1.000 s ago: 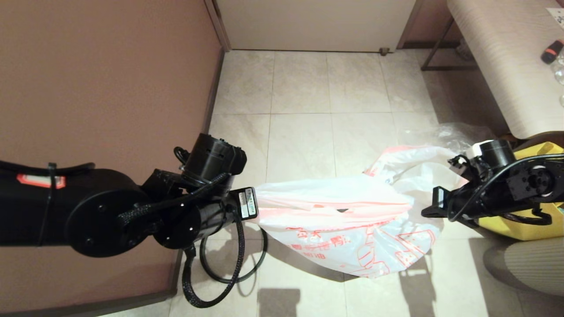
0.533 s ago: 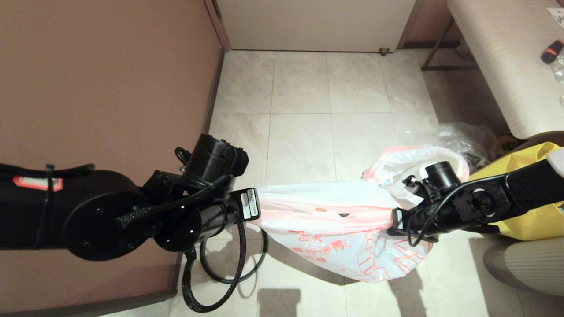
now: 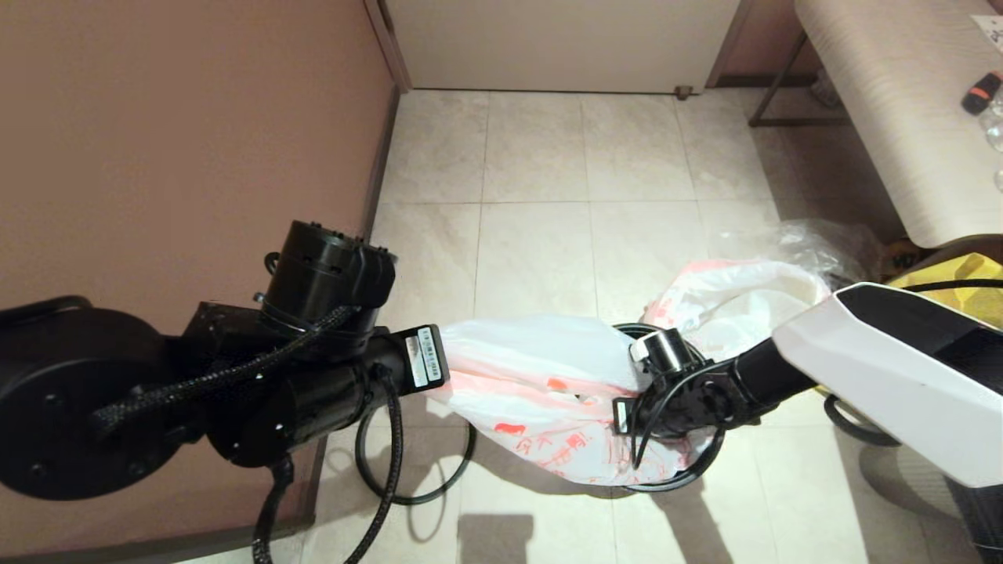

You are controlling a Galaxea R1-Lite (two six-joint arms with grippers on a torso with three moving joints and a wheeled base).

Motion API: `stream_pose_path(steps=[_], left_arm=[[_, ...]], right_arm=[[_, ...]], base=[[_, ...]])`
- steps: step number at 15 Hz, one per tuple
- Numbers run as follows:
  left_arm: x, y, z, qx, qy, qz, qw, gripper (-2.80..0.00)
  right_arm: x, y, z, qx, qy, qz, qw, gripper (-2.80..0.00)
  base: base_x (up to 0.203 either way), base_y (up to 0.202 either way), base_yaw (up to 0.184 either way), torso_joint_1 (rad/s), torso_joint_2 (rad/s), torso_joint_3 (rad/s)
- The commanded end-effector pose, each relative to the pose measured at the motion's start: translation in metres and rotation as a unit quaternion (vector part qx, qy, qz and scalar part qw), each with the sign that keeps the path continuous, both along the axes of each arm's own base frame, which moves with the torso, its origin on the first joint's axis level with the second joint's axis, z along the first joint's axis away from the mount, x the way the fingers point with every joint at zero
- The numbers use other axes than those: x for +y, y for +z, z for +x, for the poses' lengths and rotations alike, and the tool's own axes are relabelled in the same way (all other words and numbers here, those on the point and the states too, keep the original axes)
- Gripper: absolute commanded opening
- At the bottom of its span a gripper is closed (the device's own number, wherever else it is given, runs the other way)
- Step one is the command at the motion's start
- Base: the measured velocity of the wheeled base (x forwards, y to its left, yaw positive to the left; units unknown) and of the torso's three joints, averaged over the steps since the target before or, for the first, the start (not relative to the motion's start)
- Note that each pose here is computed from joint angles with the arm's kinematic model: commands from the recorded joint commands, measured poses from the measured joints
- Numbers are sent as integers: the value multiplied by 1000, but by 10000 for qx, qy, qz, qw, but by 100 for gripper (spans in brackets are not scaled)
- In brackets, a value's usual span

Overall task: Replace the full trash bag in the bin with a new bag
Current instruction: Put the new garbage bag on the trash can

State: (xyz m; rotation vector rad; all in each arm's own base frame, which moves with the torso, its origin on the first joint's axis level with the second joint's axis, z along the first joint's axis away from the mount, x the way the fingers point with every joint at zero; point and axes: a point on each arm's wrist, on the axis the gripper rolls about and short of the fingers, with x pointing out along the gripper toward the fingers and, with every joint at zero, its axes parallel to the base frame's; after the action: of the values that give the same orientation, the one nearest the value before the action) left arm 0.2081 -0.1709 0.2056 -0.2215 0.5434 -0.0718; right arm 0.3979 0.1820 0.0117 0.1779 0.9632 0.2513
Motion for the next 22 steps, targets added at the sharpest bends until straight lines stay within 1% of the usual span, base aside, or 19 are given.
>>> stream_pose_path(steps=[1, 3, 5, 6, 7, 9, 10, 11, 13, 15, 17, 19, 20, 21, 22], left_arm=[[4, 1, -4, -27, 20, -35, 10000, -280], [3, -3, -3, -57, -24, -103, 9999, -280], [-3, -5, -2, -121, -114, -164, 9997, -280], [-4, -4, -1, -160, -127, -185, 9996, -280], [-5, -5, -1, -156, -143, -180, 9996, -280], [-9, -11, 2, -72, -165, -98, 9998, -280], [-11, -13, 2, -39, -192, -61, 9998, -280], [-14, -14, 0, -7, -249, -31, 9997, -280], [-17, -22, 2, 106, -265, 71, 9996, -280], [-19, -28, 4, 189, -262, 140, 9994, -280], [-19, -28, 3, 207, -286, 168, 9992, -280], [-21, -26, -1, 223, -359, 181, 9989, -280], [-24, -24, -5, 207, -460, 155, 9986, -280], [-30, -23, -8, 209, -635, 93, 9977, -280], [-37, -17, -9, 171, -808, -30, 9966, -280]], right_arm=[[12, -27, 5, 164, 75, -85, 9998, -280], [15, -42, 11, 203, 78, -151, 9996, -280], [17, -66, 15, 259, 83, -377, 9989, -280], [18, -71, 19, 166, 81, -505, 9986, -280], [18, -66, 20, 99, 64, -497, 9987, -280], [15, -33, 20, -130, -21, -341, 9993, -280], [12, -11, 15, -241, -73, -223, 9994, -280], [6, 15, 7, -343, -108, -82, 9993, -280], [-12, 54, -19, -402, -130, 141, 9990, -280], [-38, 78, -50, -315, -200, 289, 9989, -280], [-63, 103, -76, -378, -176, 614, 9972, -280], [-76, 123, -98, -484, -62, 861, 9951, -280], [-80, 129, -108, -541, -19, 939, 9941, -280], [-82, 134, -115, -593, 8, 990, 9933, -280], [-84, 139, -120, -680, 20, 1043, 9922, -280]], base=[[0, 0, 0, 0, 0, 0], [0, 0, 0, 0, 0, 0], [0, 0, 0, 0, 0, 0], [0, 0, 0, 0, 0, 0], [0, 0, 0, 0, 0, 0], [0, 0, 0, 0, 0, 0], [0, 0, 0, 0, 0, 0], [0, 0, 0, 0, 0, 0], [0, 0, 0, 0, 0, 0], [0, 0, 0, 0, 0, 0], [0, 0, 0, 0, 0, 0], [0, 0, 0, 0, 0, 0], [0, 0, 0, 0, 0, 0], [0, 0, 0, 0, 0, 0], [0, 0, 0, 0, 0, 0]])
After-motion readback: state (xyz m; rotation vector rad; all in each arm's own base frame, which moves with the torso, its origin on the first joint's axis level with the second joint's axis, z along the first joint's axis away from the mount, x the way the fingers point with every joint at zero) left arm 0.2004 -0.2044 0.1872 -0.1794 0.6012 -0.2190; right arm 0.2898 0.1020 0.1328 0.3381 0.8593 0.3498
